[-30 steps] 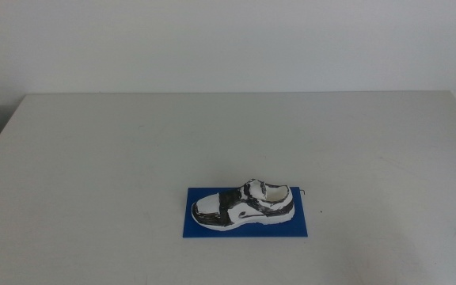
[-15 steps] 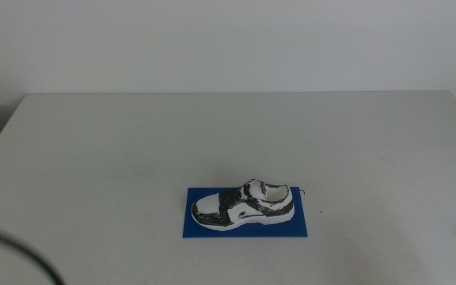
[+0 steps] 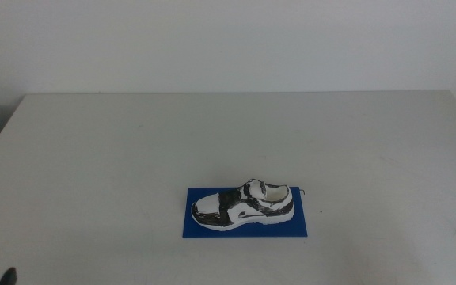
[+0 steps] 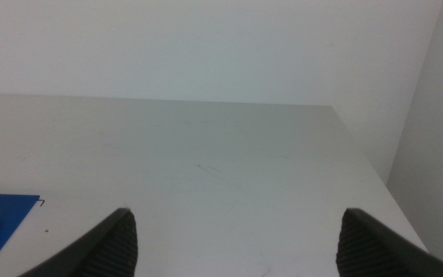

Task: Use one arm to grab the shoe from the table and place it on the mat.

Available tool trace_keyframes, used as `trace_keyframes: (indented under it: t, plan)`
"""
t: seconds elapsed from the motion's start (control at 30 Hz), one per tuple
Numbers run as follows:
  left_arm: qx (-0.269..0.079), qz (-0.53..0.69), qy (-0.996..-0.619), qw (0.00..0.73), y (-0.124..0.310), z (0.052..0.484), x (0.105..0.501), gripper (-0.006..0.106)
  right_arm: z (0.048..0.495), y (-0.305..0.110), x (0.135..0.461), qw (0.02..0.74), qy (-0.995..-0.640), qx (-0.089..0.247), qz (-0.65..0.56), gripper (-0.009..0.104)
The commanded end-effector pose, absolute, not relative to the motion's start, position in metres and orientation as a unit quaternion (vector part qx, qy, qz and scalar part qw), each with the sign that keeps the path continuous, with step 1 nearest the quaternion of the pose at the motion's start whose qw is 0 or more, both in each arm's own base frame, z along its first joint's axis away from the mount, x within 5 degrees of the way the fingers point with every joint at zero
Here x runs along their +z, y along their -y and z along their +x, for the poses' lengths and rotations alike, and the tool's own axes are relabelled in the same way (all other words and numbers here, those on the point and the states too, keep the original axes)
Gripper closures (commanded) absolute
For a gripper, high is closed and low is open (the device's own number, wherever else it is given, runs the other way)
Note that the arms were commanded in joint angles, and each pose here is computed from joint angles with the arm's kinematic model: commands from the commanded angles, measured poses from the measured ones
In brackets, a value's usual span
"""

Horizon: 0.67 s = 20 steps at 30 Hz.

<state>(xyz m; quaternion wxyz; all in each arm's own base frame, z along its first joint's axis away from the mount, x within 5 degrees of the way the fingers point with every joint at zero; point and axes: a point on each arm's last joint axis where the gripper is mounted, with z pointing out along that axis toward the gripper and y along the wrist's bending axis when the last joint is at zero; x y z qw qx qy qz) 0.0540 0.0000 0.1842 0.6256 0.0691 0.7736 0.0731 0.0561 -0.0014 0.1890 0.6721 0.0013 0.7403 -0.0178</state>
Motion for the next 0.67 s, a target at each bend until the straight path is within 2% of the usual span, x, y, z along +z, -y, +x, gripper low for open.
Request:
trace_keyframes:
  t: [0.0, 0.13, 0.37, 0.63]
  plan:
    - [0.055, 0.041, -0.740, 0.669, 0.0002, 0.0534, 0.1929, 0.007, 0.0545, 0.0019, 0.2005, 0.711, -0.702, -0.029, -0.003, 0.029]
    - [0.056, 0.040, -0.744, 0.664, -0.0002, 0.0544, 0.1858, 0.007, 0.0545, 0.0019, 0.2005, 0.711, -0.702, -0.029, -0.003, 0.029]
    - [0.063, 0.035, -0.724, 0.686, -0.0013, 0.0548, 0.1915, 0.007, 0.0545, 0.0019, 0.2005, 0.711, -0.702, -0.029, -0.003, 0.029]
    - [0.063, 0.035, -0.723, 0.687, -0.0013, 0.0547, 0.1917, 0.007, 0.0545, 0.0019, 0.2005, 0.711, -0.702, -0.029, -0.003, 0.029]
